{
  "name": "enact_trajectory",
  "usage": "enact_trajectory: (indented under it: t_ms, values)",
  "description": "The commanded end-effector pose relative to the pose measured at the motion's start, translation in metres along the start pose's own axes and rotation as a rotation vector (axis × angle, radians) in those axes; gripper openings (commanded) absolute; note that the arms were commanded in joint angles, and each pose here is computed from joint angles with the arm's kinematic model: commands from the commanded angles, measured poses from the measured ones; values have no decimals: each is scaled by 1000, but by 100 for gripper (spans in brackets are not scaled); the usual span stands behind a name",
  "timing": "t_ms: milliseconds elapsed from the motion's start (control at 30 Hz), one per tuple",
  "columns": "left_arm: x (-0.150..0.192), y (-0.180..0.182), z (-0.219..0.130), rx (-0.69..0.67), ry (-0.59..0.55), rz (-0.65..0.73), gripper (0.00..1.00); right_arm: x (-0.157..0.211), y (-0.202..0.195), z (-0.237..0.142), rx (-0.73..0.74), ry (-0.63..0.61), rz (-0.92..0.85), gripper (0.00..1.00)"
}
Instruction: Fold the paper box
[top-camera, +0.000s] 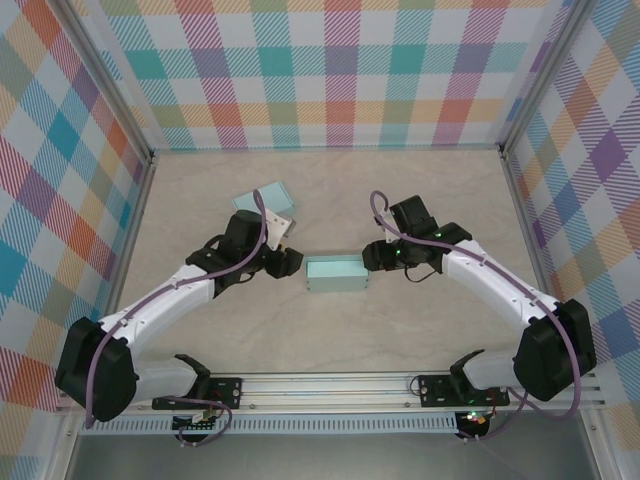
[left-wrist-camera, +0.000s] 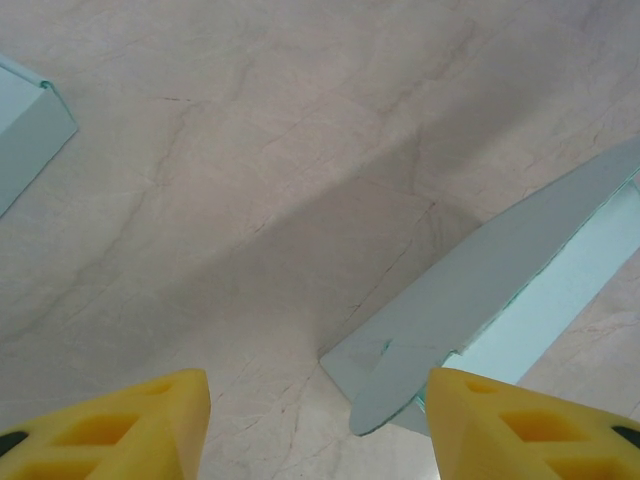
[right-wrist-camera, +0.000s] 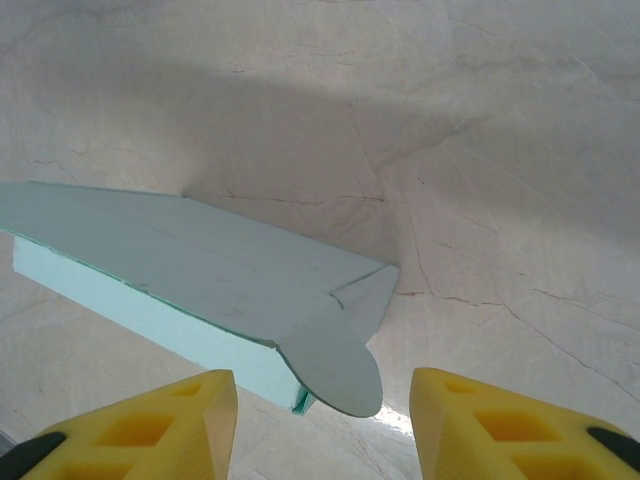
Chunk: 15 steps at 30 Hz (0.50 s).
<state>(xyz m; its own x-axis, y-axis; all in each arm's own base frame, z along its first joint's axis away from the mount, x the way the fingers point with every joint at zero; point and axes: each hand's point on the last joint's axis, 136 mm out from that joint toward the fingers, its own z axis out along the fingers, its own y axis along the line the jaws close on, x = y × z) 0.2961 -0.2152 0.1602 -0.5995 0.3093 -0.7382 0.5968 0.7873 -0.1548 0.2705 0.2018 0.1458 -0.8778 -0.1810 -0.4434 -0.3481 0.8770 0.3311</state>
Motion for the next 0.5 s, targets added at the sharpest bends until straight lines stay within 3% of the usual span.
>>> enact_trajectory:
  t_ms: [0, 300, 467]
  values:
    - [-11, -5, 1, 0, 3, 71, 59, -9, 6, -4, -7, -16, -36, 48]
    - [1, -7, 11, -67, 112, 133, 55, -8, 4, 1, 3, -4, -51, 47]
    - [4, -8, 12, -79, 136, 129, 42, -9, 5, 4, -3, 0, -51, 45]
